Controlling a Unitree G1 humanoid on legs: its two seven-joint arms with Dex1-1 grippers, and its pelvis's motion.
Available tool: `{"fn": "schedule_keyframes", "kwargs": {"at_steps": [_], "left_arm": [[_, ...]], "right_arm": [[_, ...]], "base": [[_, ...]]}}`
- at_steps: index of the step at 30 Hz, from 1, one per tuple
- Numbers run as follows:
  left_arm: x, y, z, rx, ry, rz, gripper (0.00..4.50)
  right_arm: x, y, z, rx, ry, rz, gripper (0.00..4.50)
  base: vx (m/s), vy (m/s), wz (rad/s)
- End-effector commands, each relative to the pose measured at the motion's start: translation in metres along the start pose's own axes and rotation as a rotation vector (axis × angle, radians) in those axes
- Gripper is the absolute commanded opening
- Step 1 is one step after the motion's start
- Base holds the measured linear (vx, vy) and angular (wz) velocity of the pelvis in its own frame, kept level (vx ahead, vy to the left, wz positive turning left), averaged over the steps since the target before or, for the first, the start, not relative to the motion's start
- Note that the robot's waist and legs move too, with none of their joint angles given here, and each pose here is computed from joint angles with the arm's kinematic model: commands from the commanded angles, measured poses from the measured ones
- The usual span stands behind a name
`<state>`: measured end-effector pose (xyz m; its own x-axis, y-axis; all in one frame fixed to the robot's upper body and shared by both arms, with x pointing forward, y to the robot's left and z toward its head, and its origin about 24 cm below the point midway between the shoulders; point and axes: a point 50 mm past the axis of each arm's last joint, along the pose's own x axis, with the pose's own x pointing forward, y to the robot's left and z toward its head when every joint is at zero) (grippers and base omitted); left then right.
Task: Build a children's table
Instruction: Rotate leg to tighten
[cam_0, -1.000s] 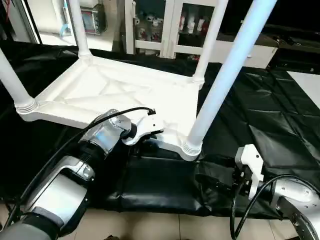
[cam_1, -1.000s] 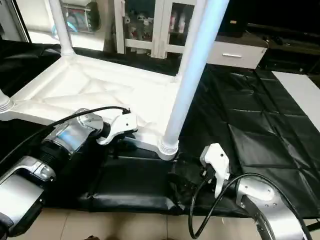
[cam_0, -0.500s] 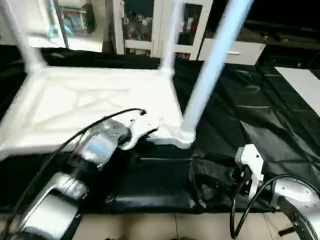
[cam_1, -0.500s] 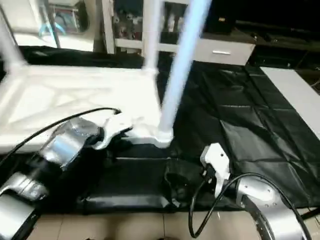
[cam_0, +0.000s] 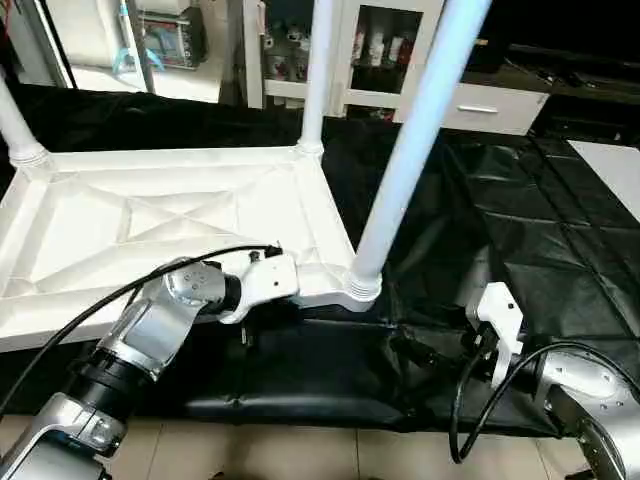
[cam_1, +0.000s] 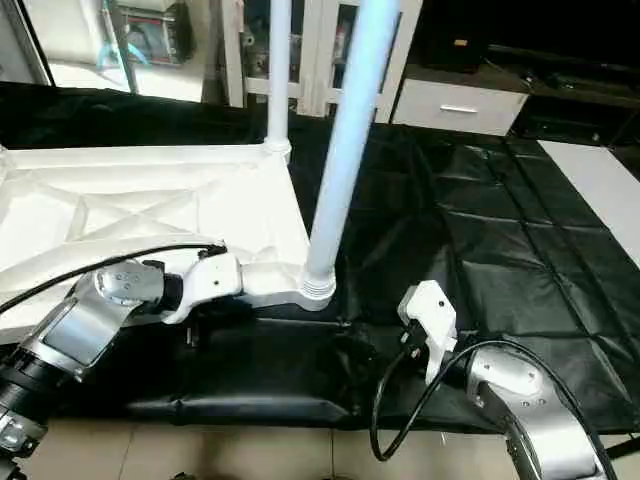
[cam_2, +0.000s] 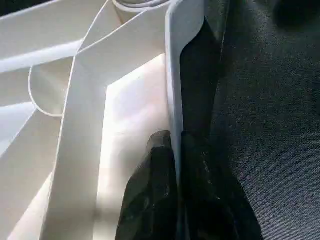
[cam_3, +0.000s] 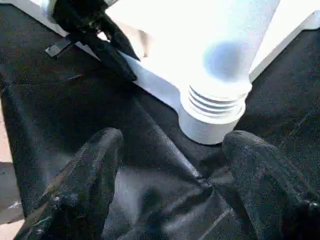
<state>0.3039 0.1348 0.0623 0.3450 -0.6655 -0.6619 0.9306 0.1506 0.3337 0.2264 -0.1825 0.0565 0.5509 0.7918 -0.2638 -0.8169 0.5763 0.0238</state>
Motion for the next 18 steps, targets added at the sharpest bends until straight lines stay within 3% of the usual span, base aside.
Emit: {"fn": "schedule_keyframes", "kwargs": {"at_steps": [1, 6, 9, 14, 18], "left_arm": [[0.011, -0.011, 0.008, 0.042, -0.073, -0.025, 0.05], [0.014, -0.016, 0.019, 0.037, -0.159, -0.057, 0.03], [0.015, -0.017, 0.027, -0.010, -0.216, -0.079, 0.73], [0.018, -0.013, 0.039, -0.044, -0.298, -0.063, 1.13], [0.019, -0.008, 0.039, -0.040, -0.294, -0.087, 1.13]], "right_arm": [[-0.004, -0.006, 0.003, -0.021, -0.004, -0.031, 3.52], [-0.007, -0.005, 0.001, -0.019, -0.001, -0.035, 3.52], [-0.007, -0.006, 0.001, -0.018, 0.000, -0.039, 3.52], [-0.008, -0.007, 0.001, -0.018, 0.000, -0.045, 3.52], [-0.008, -0.008, 0.002, -0.021, 0.000, -0.043, 3.52]], "base": [[0.000, 0.000, 0.00], [0.000, 0.000, 0.00], [0.000, 0.000, 0.00], [0.000, 0.000, 0.00], [0.000, 0.000, 0.00]]}}
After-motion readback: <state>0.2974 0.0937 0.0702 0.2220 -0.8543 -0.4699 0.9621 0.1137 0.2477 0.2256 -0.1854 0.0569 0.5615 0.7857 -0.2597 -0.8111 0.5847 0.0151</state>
